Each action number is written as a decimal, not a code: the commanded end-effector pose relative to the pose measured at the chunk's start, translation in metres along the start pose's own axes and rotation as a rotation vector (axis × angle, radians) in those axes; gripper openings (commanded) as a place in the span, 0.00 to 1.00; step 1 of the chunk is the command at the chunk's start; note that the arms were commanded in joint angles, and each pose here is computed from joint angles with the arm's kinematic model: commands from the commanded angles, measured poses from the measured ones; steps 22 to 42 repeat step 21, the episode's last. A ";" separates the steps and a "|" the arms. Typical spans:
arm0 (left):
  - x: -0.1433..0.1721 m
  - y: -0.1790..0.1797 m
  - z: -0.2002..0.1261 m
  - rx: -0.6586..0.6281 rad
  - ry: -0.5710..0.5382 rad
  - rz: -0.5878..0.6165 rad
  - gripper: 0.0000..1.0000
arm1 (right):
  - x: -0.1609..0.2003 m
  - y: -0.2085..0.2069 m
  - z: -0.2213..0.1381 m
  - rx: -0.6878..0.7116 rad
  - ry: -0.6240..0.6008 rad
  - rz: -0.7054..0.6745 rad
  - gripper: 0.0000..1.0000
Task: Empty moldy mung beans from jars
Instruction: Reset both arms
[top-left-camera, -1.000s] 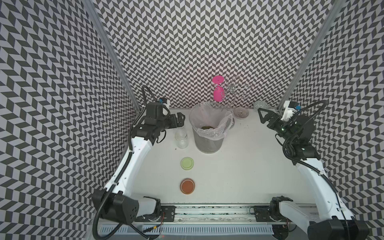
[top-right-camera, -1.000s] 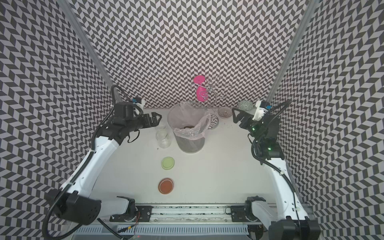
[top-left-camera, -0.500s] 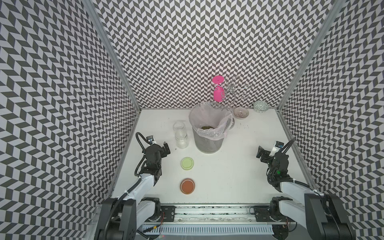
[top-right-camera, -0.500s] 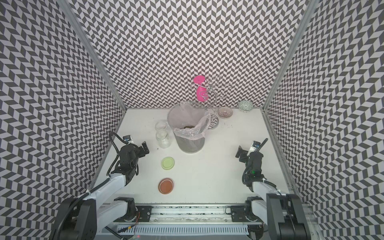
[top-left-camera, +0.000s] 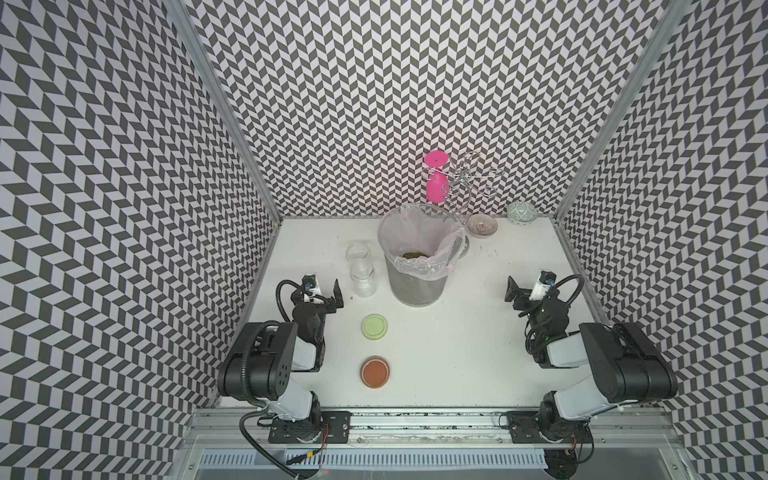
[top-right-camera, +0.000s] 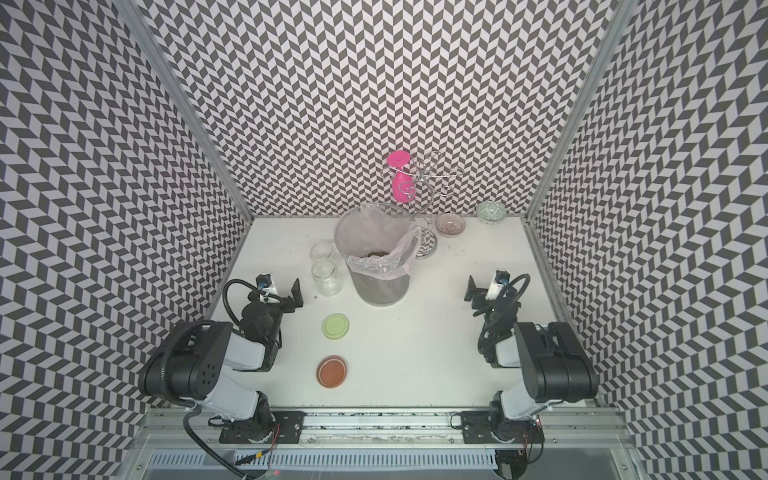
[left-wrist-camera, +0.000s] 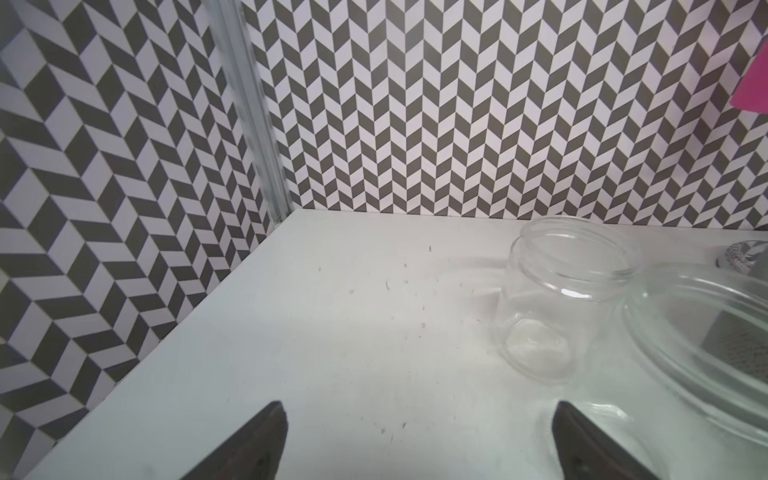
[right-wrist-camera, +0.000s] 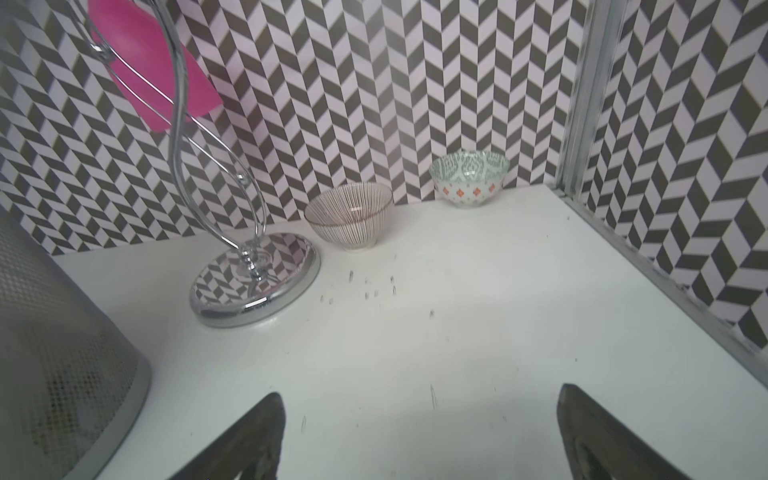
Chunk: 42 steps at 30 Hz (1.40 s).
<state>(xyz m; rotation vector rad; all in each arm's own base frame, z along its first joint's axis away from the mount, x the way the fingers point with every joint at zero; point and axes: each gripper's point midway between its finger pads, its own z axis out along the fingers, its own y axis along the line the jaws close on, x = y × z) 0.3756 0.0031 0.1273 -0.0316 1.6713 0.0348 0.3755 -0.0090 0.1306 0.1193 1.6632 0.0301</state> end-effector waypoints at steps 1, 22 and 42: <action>-0.019 -0.009 0.012 0.042 -0.030 0.022 1.00 | -0.033 0.006 0.000 -0.018 -0.127 -0.022 1.00; -0.019 -0.010 0.009 0.073 -0.048 0.020 1.00 | -0.030 0.007 0.000 -0.002 -0.119 -0.033 0.99; -0.019 -0.010 0.009 0.073 -0.048 0.020 1.00 | -0.030 0.007 0.000 -0.002 -0.119 -0.033 0.99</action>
